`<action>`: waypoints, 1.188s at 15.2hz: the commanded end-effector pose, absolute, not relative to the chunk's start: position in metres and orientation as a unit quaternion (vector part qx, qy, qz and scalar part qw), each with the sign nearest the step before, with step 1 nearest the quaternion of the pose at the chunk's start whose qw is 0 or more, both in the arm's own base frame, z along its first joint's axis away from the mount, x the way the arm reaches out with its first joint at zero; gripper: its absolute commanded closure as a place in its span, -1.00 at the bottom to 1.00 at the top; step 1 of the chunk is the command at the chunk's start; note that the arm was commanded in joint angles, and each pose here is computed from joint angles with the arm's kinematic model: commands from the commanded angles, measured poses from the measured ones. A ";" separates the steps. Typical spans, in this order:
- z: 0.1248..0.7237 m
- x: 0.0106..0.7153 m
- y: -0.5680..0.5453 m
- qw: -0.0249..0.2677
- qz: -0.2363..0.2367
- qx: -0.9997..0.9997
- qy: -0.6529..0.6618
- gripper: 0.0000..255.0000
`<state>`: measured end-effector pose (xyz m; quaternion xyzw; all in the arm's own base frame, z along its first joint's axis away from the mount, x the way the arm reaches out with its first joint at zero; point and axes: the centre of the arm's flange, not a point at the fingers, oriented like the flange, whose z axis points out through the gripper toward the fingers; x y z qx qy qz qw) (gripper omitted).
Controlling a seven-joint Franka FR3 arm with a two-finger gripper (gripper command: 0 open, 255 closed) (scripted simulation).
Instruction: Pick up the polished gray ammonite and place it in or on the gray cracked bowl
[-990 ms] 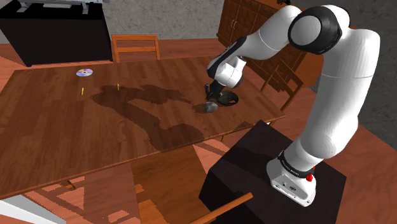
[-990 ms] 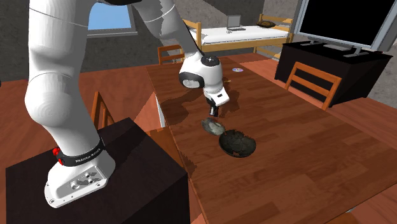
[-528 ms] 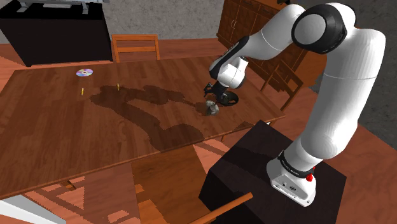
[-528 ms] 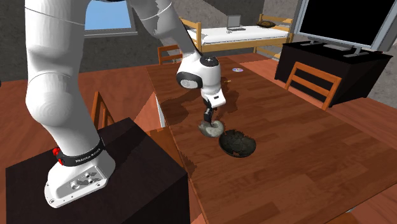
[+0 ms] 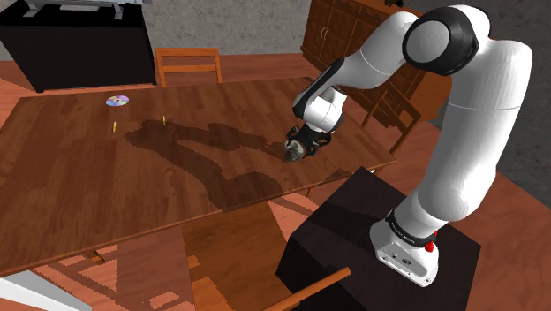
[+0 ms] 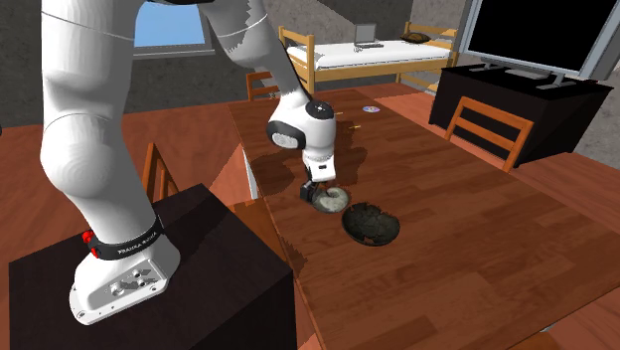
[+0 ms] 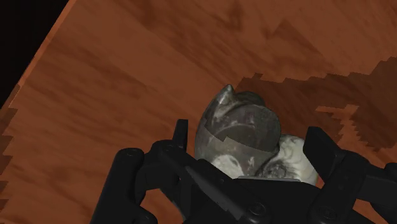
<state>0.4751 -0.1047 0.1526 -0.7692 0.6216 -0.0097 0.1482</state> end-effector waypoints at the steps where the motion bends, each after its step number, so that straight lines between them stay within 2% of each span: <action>1: 0.143 0.476 -0.103 0.148 -0.009 -0.768 0.623 -1.00; 11: 0.130 0.479 -0.100 0.148 -0.009 -0.768 0.623 -1.00; 12: 0.130 0.479 -0.100 0.148 -0.009 -0.768 0.623 1.00; 18: 0.130 0.478 -0.100 0.148 -0.009 -0.768 0.623 1.00</action>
